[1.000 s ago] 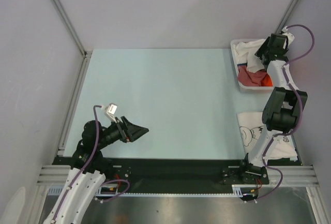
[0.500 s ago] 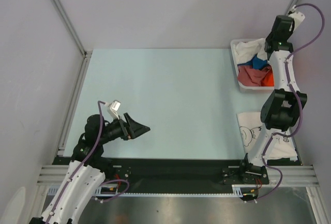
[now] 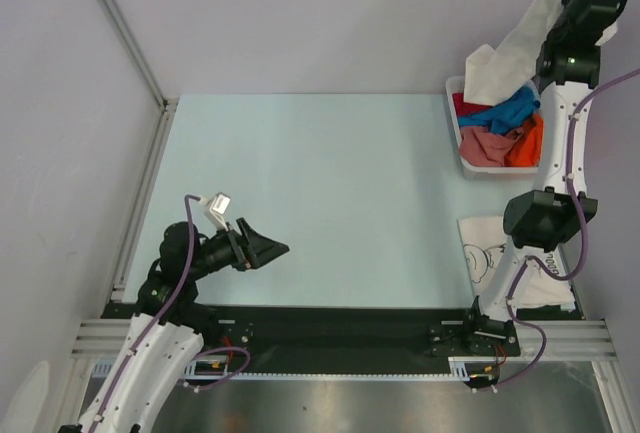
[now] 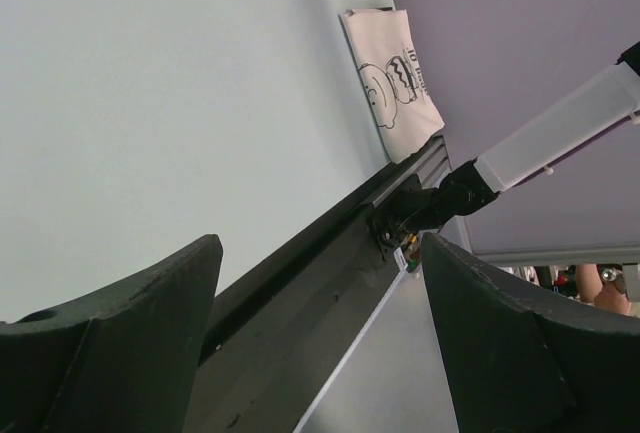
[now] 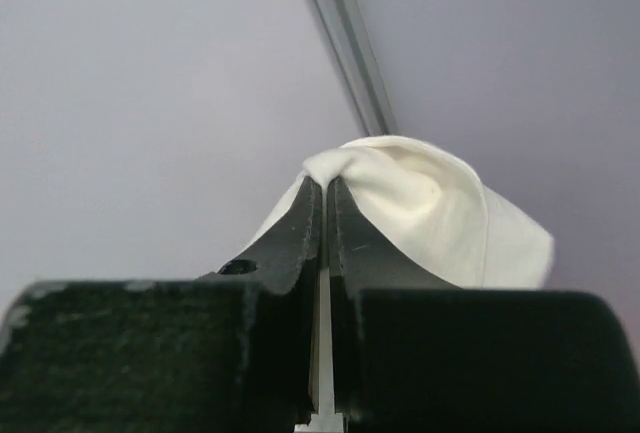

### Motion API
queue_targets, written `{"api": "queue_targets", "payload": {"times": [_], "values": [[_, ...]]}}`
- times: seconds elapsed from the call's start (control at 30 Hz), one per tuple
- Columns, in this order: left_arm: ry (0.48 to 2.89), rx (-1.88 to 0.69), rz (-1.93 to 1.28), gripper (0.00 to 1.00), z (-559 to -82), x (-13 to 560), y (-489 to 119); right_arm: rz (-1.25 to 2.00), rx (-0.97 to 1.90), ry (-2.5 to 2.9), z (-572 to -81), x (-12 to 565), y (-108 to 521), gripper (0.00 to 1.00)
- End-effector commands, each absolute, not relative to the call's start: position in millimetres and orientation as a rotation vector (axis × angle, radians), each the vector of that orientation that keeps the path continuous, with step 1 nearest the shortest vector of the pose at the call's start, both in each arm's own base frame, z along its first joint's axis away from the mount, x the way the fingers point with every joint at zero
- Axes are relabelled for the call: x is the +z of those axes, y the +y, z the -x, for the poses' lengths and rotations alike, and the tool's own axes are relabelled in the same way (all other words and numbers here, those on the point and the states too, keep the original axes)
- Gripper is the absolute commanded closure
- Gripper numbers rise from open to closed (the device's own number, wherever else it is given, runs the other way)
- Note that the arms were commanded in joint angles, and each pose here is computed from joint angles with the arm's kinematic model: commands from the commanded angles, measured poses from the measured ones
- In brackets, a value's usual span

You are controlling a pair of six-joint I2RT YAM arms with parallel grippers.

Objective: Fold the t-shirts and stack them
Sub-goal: Grab the tshirt from the pile, then move the tshirt to the center of the board

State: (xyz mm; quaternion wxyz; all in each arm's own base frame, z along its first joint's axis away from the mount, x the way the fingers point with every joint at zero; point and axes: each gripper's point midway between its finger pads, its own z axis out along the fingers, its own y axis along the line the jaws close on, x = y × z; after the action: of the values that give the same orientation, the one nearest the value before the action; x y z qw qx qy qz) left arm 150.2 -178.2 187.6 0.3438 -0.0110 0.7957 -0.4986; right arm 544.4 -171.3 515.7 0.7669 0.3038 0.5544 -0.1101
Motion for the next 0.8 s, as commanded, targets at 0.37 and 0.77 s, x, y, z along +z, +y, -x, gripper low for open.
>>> {"api": "queue_targets", "payload": {"times": [0.37,0.77], "values": [[1.954,-1.119,0.192,0.11,-178,259,-155,-0.282,0.602,0.757,-399,729,74,1.00],[1.748,-0.829,0.294,0.12,-168,357,-98,0.010,1.017,1.228,-337,604,208,1.00]]}}
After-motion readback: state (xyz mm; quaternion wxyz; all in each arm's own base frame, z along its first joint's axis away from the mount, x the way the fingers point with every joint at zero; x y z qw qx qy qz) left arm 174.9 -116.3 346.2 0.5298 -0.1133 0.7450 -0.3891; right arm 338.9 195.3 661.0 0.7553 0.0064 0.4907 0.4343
